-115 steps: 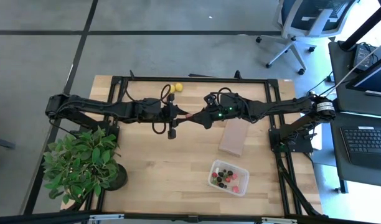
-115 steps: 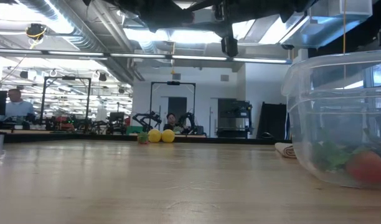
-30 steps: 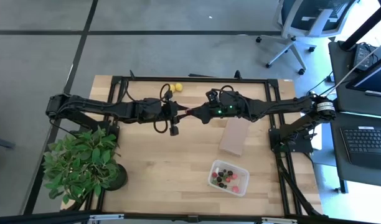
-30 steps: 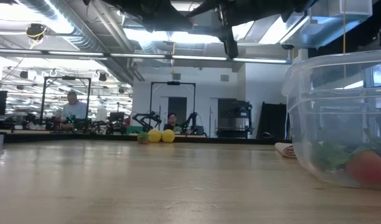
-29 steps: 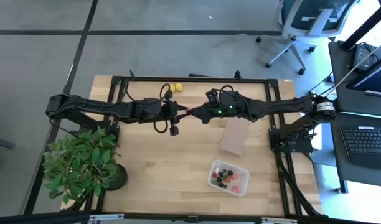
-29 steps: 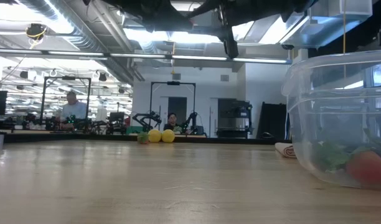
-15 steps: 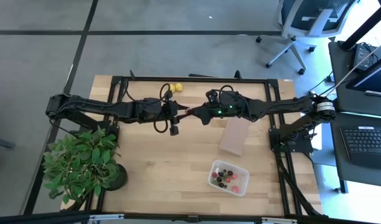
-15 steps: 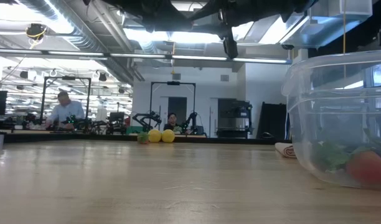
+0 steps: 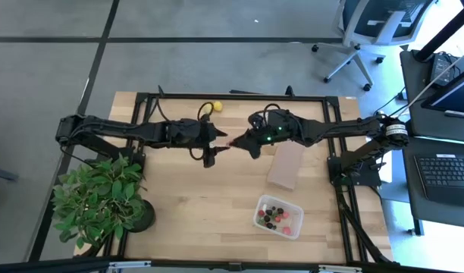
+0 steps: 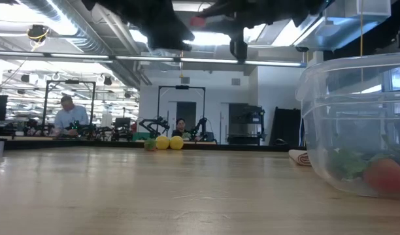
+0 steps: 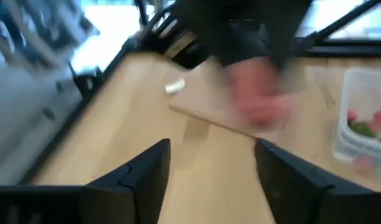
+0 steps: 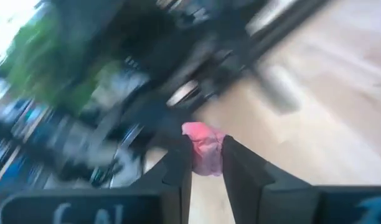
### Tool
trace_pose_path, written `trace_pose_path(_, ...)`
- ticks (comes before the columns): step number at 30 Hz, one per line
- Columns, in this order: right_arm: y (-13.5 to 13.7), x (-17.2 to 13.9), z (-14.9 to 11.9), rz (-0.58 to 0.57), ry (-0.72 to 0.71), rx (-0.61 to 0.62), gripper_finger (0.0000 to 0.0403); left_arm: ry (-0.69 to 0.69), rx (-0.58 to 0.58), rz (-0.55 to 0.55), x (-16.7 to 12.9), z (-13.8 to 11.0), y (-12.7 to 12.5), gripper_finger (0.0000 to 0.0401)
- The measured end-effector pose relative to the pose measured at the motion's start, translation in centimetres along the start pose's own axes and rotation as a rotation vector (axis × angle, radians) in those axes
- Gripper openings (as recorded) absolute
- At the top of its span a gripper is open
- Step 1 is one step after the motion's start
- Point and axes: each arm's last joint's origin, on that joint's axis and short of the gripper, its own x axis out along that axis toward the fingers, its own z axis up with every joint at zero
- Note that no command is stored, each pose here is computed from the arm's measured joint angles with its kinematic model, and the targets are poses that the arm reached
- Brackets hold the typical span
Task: Pick and placing Produce into tupperware
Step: Put the peach into the transparent container
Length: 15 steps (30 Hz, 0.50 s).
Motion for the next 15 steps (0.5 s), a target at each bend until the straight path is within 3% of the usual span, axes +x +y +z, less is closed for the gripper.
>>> trace_pose_path(3,0.6,0.1,-0.5,0.063,0.055,-0.076,0.0077,0.08,-0.186,-0.048,0.2,-0.7,1.4,0.0245)
trace_pose_path(7,1.9,0.1,-2.0,0.072,0.169,-0.197,0.0077,0.185,-0.27,-0.075,0.2,-1.8,3.3,0.0259)
trace_pose_path(12,5.2,-0.6,-4.9,-0.089,0.43,-0.392,0.007,0.252,-0.456,0.012,0.0,-2.7,5.9,0.0261)
trace_pose_path(15,7.2,-1.4,-6.7,-0.186,0.536,-0.409,0.0068,0.287,-0.547,0.019,-0.2,-3.2,7.3,0.0261)
